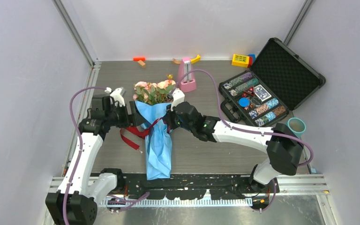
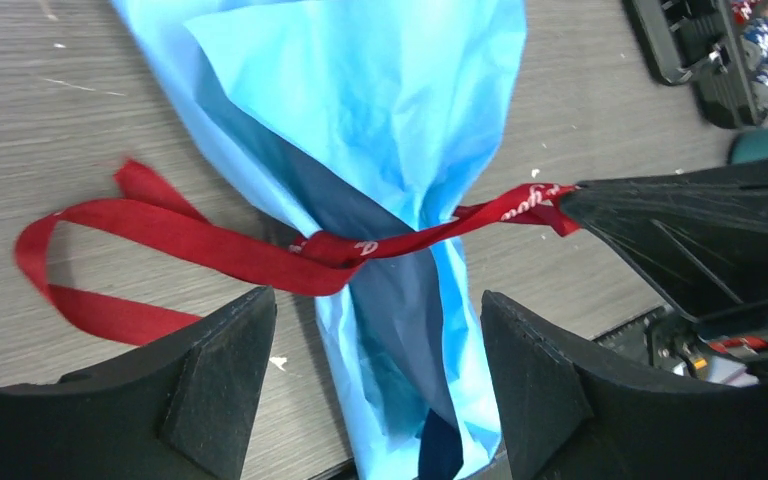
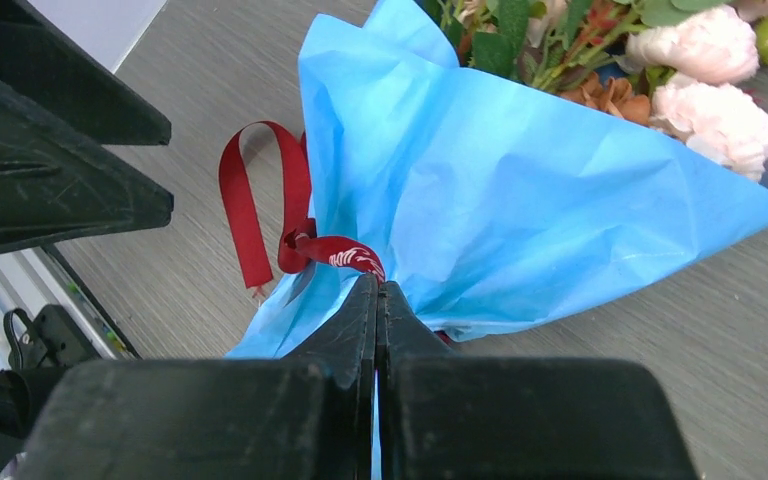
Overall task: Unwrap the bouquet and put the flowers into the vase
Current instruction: Untie the ribbon from the wrapping paper.
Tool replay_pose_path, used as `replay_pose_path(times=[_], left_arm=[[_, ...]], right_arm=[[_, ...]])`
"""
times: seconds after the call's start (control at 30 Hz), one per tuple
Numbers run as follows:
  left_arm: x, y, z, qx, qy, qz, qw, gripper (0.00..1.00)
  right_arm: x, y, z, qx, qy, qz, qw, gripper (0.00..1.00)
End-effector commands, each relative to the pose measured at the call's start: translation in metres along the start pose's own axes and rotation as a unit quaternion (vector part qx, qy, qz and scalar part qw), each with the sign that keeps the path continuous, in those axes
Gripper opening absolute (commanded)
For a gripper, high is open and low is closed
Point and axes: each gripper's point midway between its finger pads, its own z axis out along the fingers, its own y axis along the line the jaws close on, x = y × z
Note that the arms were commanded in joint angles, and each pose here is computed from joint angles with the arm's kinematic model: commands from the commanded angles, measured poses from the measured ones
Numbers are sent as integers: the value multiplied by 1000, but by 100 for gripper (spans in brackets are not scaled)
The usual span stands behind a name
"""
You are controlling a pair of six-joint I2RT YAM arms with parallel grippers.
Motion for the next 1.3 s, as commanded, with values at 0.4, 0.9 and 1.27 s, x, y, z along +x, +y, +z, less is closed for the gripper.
replay_pose_path(times=[0.4, 0.9, 1.27], left_arm=[[6, -46, 40, 98, 5, -60, 993, 78], [39, -23, 69, 46, 47, -61, 996, 60], [37, -18, 91, -3, 37, 6, 999, 57]], right_arm=[[-34, -46, -50, 97, -132, 114, 980, 0], [-12, -84, -60, 158, -120, 141, 970, 0], [-10, -93, -60, 164, -112, 150, 968, 0]])
